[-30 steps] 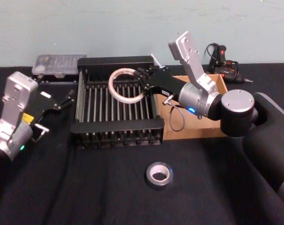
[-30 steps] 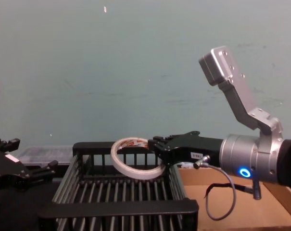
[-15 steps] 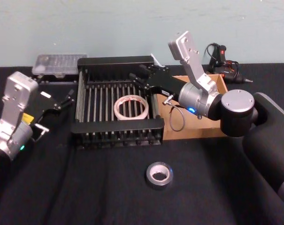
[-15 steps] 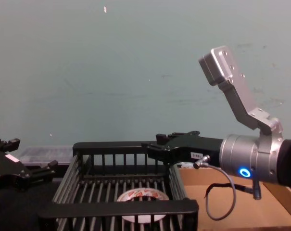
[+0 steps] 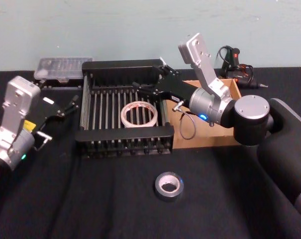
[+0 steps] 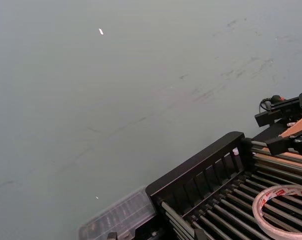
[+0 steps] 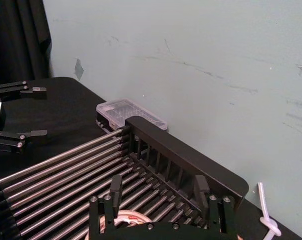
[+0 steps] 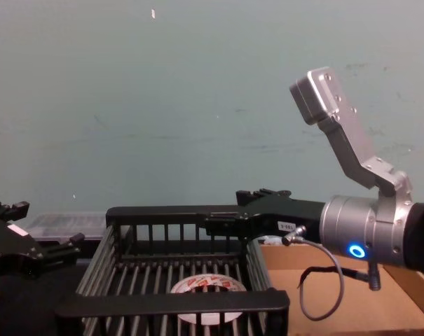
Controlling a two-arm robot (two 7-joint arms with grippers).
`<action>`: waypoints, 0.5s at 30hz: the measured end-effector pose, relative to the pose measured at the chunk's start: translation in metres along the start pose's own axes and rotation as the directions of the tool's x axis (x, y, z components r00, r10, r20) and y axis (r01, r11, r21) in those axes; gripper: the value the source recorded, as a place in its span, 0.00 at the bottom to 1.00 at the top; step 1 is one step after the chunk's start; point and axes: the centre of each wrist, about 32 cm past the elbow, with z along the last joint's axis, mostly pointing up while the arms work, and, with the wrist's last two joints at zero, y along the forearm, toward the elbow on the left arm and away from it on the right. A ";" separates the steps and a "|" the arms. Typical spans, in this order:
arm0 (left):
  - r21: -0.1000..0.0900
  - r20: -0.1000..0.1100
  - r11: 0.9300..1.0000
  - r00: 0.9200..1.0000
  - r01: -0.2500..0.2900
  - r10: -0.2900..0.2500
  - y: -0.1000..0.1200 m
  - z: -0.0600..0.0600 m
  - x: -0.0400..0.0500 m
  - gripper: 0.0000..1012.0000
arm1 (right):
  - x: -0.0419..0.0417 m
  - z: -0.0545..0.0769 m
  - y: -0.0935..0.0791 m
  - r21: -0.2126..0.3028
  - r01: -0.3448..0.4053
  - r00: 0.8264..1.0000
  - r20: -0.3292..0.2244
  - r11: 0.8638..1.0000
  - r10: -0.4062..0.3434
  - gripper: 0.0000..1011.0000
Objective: Pick up the white tape and place it into the black box , Pick up the silver tape and place it into the brown box.
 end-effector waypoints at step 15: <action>0.000 0.000 1.000 1.000 0.000 0.000 0.000 0.000 0.0000 0.99 | -0.0019 0.003 -0.001 0.008 -0.003 1.000 0.000 1.000 0.003 0.99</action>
